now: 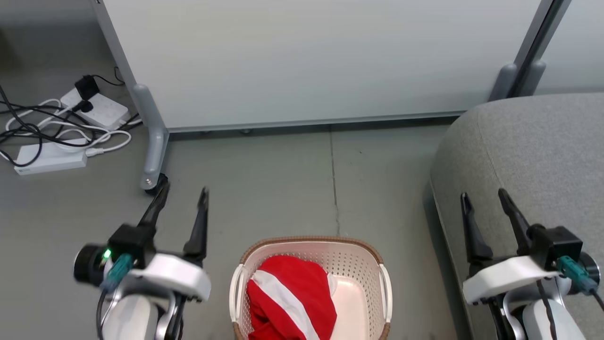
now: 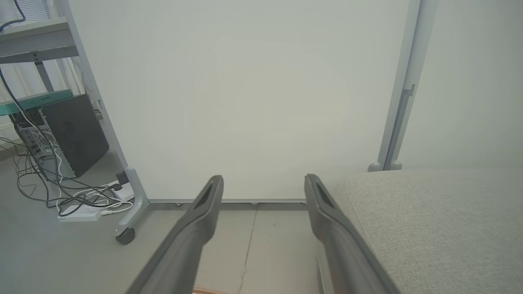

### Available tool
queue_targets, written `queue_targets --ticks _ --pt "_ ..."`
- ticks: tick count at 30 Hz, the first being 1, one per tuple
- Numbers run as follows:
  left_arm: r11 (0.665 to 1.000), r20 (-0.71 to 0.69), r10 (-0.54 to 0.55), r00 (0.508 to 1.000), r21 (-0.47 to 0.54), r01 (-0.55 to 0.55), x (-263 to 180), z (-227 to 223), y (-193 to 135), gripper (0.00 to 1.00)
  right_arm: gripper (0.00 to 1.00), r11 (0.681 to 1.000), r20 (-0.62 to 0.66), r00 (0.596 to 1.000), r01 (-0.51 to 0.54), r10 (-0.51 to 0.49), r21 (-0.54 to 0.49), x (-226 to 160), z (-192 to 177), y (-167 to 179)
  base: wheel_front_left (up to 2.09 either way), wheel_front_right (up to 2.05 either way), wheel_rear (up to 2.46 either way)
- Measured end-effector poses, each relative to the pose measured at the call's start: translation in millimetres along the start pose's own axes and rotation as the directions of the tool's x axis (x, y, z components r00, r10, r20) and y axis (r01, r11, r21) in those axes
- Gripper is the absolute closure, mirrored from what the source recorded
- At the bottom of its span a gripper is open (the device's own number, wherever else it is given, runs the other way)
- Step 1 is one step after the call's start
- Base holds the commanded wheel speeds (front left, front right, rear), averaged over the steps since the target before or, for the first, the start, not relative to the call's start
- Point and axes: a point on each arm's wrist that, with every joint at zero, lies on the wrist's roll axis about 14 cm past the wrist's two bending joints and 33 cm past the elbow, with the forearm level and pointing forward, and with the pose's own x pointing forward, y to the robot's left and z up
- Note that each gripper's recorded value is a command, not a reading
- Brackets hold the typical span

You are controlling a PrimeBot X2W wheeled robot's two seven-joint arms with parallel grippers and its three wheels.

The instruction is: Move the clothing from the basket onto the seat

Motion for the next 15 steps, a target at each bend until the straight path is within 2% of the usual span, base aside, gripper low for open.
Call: queue_targets --ticks 3,8,12,15 --pt "0.997 0.002 -0.078 0.997 0.015 0.078 22.7 4.1 -22.0 0.0 0.0 1.0 0.019 1.0 -0.008 0.008 0.004 8.6 6.6 1.3 0.0 0.0 0.0" --pt "0.978 -0.13 -0.205 0.97 -0.001 0.206 48.0 -37.7 -63.0 0.0 0.0 1.0 0.022 1.0 -0.013 0.013 0.005 20.3 7.4 -0.5 0.0 0.0 0.0" --pt "0.954 -0.251 -0.296 0.922 -0.018 0.301 61.9 -83.9 -91.2 0.0 0.0 1.0 0.024 1.0 0.006 -0.007 0.01 29.8 5.2 -10.7 0.0 0.0 0.0" --pt "0.932 -0.367 -0.348 0.863 -0.037 0.361 62.1 -127.9 -109.0 0.0 0.0 0.999 0.018 0.999 0.031 -0.032 0.018 35.3 -0.7 -21.8 0.0 0.0 0.0"
